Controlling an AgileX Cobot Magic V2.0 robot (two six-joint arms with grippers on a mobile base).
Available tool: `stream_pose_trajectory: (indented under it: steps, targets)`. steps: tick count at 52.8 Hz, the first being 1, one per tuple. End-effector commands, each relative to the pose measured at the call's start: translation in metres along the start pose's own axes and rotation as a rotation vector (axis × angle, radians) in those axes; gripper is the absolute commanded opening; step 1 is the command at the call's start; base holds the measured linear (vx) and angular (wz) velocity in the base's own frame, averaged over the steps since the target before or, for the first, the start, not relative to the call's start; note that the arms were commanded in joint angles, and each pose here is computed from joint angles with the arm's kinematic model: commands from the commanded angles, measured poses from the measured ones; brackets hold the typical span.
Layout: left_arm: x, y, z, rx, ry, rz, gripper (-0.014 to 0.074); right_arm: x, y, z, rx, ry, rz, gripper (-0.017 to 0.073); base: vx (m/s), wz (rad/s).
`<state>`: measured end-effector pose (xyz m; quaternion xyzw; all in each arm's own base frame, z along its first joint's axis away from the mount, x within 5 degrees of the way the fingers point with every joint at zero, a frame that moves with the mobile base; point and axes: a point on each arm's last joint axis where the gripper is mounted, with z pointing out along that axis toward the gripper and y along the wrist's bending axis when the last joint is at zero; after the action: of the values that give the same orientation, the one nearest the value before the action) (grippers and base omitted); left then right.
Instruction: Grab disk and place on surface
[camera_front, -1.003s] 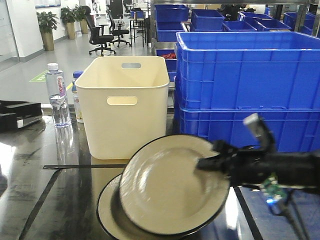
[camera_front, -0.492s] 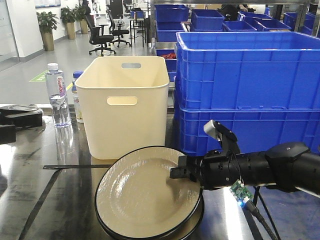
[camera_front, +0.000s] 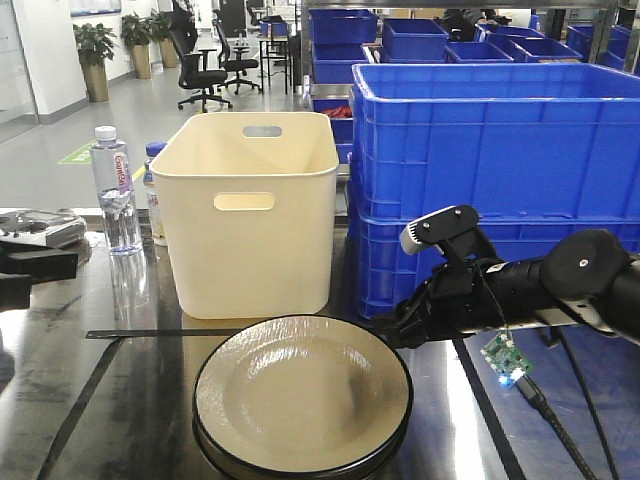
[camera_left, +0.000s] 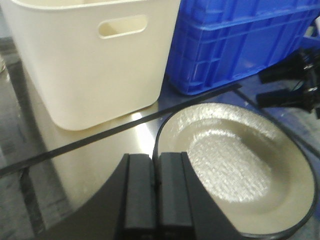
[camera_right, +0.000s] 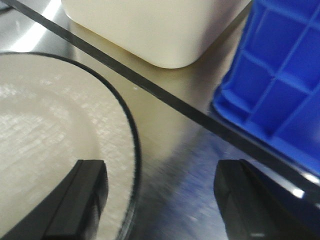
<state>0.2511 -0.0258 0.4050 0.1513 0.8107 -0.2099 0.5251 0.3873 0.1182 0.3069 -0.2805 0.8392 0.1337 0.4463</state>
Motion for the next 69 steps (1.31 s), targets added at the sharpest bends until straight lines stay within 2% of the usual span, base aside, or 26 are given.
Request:
stream_pose_trajectory:
  steps: [1, 3, 7, 13, 15, 16, 17, 18, 19, 22, 24, 30, 34, 37, 42, 45, 51, 55, 63, 69]
  targets:
    - [-0.012, -0.002, -0.011, -0.051, -0.053, -0.01, -0.0008, -0.029, -0.005, -0.037, 0.105, -0.121, -0.056, 0.0462, 0.0, 0.0]
    - [-0.01, 0.001, -0.012, -0.083, -0.027, 0.002, -0.0008, -0.031, -0.008, -0.043, 0.125, -0.123, -0.048, 0.0414, 0.0, 0.0]
    - [-0.005, 0.007, -0.012, -0.152, 0.035, 0.016, -0.0006, -0.032, -0.016, -0.059, 0.169, -0.121, 0.017, 0.027, 0.0, 0.0]
    - [0.006, 0.021, -0.016, -0.309, 0.143, -0.015, -0.0005, -0.028, -0.029, -0.09, 0.242, -0.072, 0.11, -0.001, 0.0, 0.0]
    - [0.011, 0.027, -0.017, -0.37, 0.179, -0.022, -0.0005, -0.026, -0.032, -0.102, 0.27, -0.054, 0.138, -0.0016, 0.0, 0.0]
    - [0.013, 0.03, -0.018, -0.406, 0.201, -0.008, -0.0005, -0.025, -0.034, -0.109, 0.286, -0.045, 0.154, -0.0015, 0.0, 0.0]
    - [0.016, 0.033, -0.019, -0.431, 0.214, -0.022, -0.0005, -0.025, -0.035, -0.116, 0.305, -0.04, 0.168, -0.0015, 0.0, 0.0]
    - [0.019, 0.036, -0.02, -0.464, 0.235, -0.008, -0.0004, -0.024, -0.036, -0.121, 0.318, -0.04, 0.176, -0.0015, 0.0, 0.0]
    - [0.022, 0.038, -0.02, -0.485, 0.25, -0.019, -0.0003, -0.024, -0.037, -0.128, 0.334, -0.044, 0.185, -0.0015, 0.0, 0.0]
    - [0.032, 0.044, -0.02, -0.545, 0.294, -0.003, -0.0003, -0.026, -0.036, -0.145, 0.365, -0.075, 0.184, -0.0013, 0.0, 0.0]
    - [0.04, 0.046, -0.021, -0.563, 0.313, 0.009, -0.0002, -0.029, -0.03, -0.16, 0.381, -0.118, 0.164, -0.0013, 0.0, 0.0]
    - [0.059, 0.036, -0.025, -0.557, 0.239, 0.038, -0.0002, -0.029, -0.007, -0.198, 0.409, -0.269, 0.072, -0.0012, 0.0, 0.0]
    - [0.069, 0.023, -0.036, -0.546, 0.134, 0.1, -0.0002, -0.02, 0.01, -0.218, 0.421, -0.375, 0.028, -0.0012, 0.0, 0.0]
    - [0.078, 0.01, -0.049, -0.544, 0.05, 0.157, -0.0002, -0.006, 0.019, -0.226, 0.437, -0.44, 0.021, -0.0012, 0.0, 0.0]
    - [0.096, -0.009, -0.073, -0.547, -0.08, 0.206, -0.0002, 0.021, 0.032, -0.241, 0.495, -0.538, 0.011, -0.001, 0.0, 0.0]
    - [0.109, -0.022, -0.091, -0.55, -0.165, 0.217, -0.0002, 0.044, 0.038, -0.244, 0.533, -0.573, 0.035, -0.0009, 0.0, 0.0]
    - [0.138, -0.041, -0.112, -0.525, -0.305, 0.161, -0.0002, 0.093, 0.045, -0.242, 0.614, -0.599, 0.118, -0.0008, 0.0, 0.0]
    - [0.155, -0.049, -0.122, -0.516, -0.361, 0.155, -0.0002, 0.117, 0.048, -0.243, 0.668, -0.607, 0.156, -0.0008, 0.0, 0.0]
    - [0.173, -0.052, -0.124, -0.515, -0.38, 0.162, -0.0002, 0.129, 0.05, -0.242, 0.687, -0.608, 0.166, -0.0006, 0.0, 0.0]
    - [0.175, -0.051, -0.123, -0.511, -0.363, 0.157, -0.0002, 0.129, 0.049, -0.243, 0.682, -0.631, 0.218, -0.0006, 0.0, 0.0]
